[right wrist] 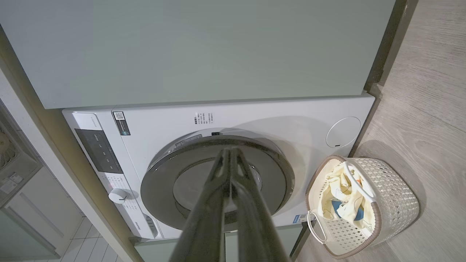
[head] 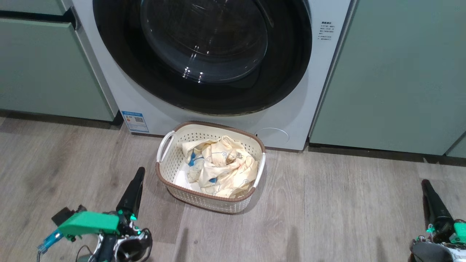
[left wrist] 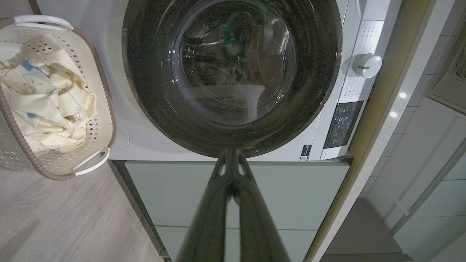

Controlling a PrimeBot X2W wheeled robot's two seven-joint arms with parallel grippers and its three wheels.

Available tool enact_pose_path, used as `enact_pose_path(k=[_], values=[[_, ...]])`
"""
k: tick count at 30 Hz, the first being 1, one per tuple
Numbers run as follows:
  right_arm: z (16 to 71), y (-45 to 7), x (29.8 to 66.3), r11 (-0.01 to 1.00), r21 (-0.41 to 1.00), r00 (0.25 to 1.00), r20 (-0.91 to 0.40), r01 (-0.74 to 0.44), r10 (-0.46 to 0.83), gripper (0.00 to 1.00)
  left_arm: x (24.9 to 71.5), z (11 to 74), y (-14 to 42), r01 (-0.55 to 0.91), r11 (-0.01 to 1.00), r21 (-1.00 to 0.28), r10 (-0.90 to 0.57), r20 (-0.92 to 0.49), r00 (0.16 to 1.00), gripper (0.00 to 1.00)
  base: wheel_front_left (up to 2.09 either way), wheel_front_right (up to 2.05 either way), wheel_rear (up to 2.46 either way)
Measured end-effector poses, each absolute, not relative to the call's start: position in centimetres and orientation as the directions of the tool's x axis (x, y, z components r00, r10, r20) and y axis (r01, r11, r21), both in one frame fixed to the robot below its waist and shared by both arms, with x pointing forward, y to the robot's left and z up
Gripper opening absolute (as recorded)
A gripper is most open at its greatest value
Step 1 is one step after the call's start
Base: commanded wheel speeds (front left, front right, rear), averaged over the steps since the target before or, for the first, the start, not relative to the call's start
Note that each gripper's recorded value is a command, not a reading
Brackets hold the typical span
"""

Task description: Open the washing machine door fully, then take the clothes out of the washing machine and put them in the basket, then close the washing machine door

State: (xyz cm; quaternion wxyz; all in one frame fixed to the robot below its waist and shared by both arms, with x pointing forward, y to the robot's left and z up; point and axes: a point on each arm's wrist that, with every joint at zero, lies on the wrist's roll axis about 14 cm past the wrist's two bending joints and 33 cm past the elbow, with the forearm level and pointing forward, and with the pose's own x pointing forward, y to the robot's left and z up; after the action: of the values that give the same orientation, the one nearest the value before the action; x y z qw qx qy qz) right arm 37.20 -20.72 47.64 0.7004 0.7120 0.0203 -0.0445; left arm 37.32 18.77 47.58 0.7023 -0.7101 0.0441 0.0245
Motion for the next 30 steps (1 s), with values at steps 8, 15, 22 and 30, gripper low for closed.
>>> enact_pose_path(k=[8,15,22,30], values=[[47.65,-20.69,37.2,-0.019,0.996,0.995,-0.091,0.091,-0.029,0.0,37.31,47.58,18.73,-0.097,-0.01,-0.995,-0.031,-0.097,0.995,0.0,0.0,0.0,0.0],[47.64,-20.7,37.2,-0.02,0.996,0.995,-0.091,0.091,-0.03,0.0,37.31,47.58,18.73,-0.097,-0.011,-0.995,-0.03,-0.097,0.995,0.0,0.0,0.0,0.0],[47.64,-20.73,37.19,-0.019,0.996,0.995,-0.092,0.091,-0.031,0.0,37.31,47.58,18.74,-0.097,-0.011,-0.995,-0.03,-0.097,0.995,0.0,0.0,0.0,0.0],[47.64,-20.76,37.19,-0.02,0.996,0.995,-0.091,0.091,-0.032,0.0,37.31,47.58,18.78,-0.097,-0.012,-0.995,-0.029,-0.097,0.995,0.0,0.0,0.0,0.0]])
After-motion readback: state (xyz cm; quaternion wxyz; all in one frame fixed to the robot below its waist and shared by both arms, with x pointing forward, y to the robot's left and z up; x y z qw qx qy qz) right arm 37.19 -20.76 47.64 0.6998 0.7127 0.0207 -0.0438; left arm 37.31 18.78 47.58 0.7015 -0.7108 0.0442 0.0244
